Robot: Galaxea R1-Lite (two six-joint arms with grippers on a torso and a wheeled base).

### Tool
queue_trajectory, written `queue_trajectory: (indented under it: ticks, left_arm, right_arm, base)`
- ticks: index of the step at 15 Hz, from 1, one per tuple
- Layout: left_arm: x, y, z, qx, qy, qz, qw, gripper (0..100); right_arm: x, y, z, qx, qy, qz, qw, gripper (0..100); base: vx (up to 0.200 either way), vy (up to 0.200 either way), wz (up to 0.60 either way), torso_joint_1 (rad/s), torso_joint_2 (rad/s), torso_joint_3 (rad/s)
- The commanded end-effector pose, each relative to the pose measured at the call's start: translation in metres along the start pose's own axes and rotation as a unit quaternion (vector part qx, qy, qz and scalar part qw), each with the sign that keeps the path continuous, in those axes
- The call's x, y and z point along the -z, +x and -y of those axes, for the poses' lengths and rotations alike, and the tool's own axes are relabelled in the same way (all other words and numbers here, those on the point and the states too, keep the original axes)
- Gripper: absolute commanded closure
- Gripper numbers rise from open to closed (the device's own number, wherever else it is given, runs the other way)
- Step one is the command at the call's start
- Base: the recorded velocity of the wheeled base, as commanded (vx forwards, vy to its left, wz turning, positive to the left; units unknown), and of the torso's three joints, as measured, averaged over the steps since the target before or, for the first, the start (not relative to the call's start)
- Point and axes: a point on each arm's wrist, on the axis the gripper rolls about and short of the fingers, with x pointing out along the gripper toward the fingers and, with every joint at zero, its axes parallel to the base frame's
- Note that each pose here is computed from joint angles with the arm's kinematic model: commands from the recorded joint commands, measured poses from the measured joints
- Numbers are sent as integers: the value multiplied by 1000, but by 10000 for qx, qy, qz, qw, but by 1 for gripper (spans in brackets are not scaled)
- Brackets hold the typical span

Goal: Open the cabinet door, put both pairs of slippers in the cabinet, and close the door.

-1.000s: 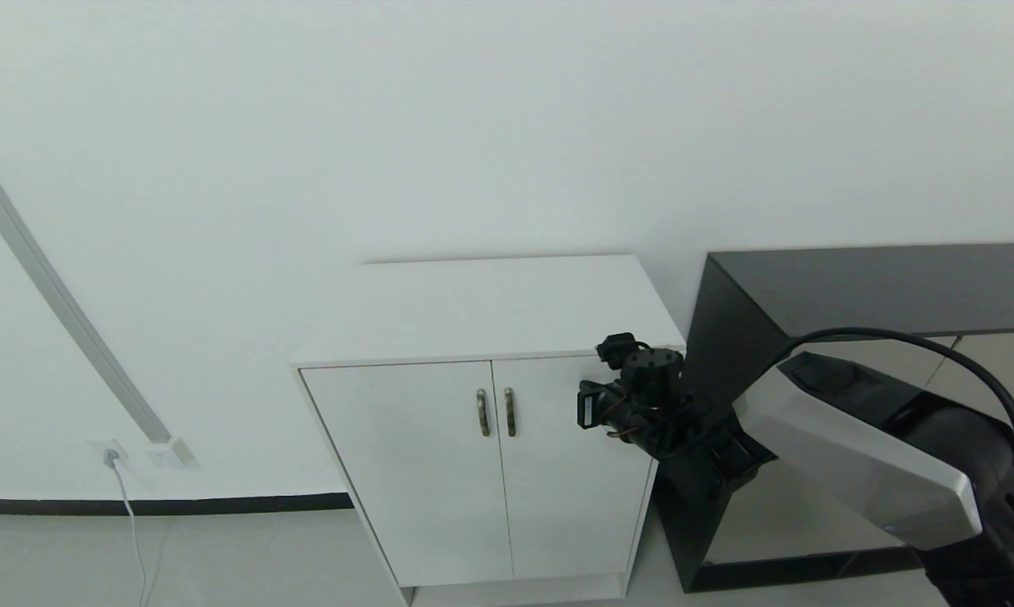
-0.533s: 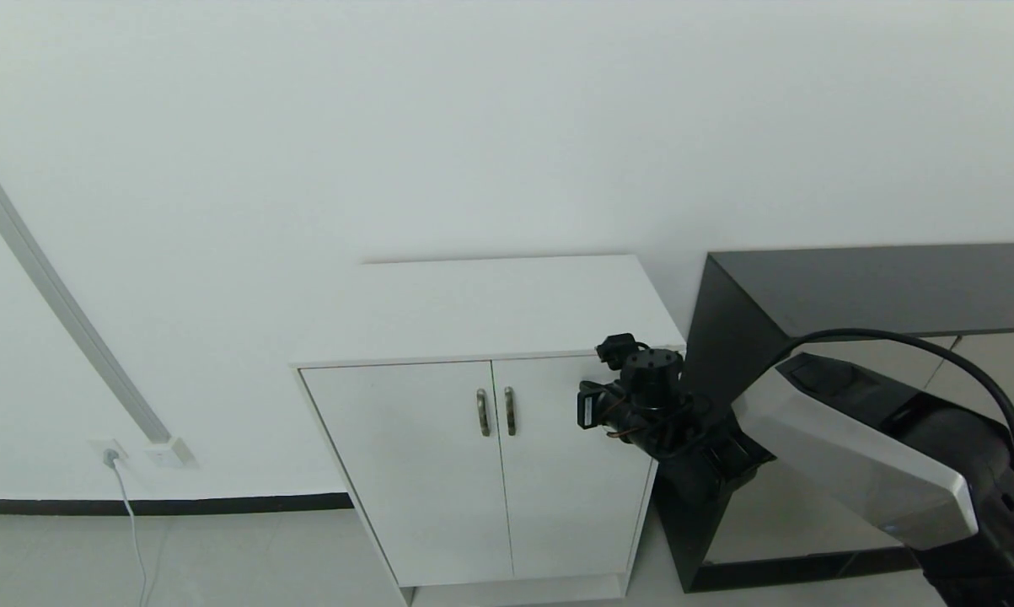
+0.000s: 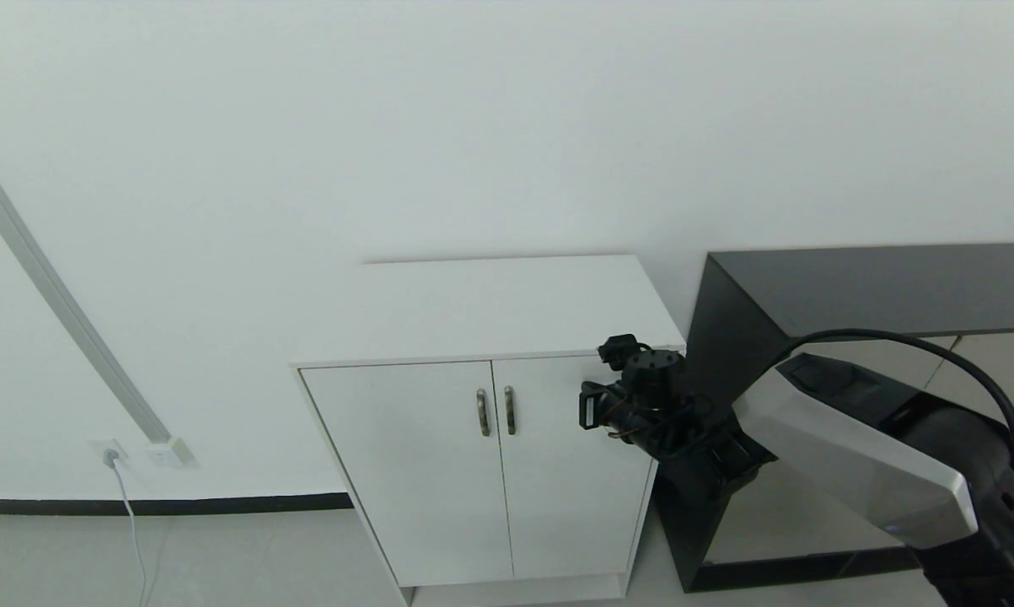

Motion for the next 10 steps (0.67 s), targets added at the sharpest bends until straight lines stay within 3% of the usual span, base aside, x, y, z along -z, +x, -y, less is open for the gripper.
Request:
queue_trajectory:
  ticks: [1, 10]
  left_arm:
    - [0, 0, 0, -3, -3, -8, 10000, 100]
    - [0, 0, 0, -3, -3, -8, 10000, 100]
  right_arm:
    - [-3, -6, -1, -11, 2, -11, 10000, 100]
    - [-19, -91, 4, -45, 23, 200, 9998, 100]
  base:
    - [0, 0, 0, 0, 0, 0]
    - [0, 0, 0, 0, 0, 0]
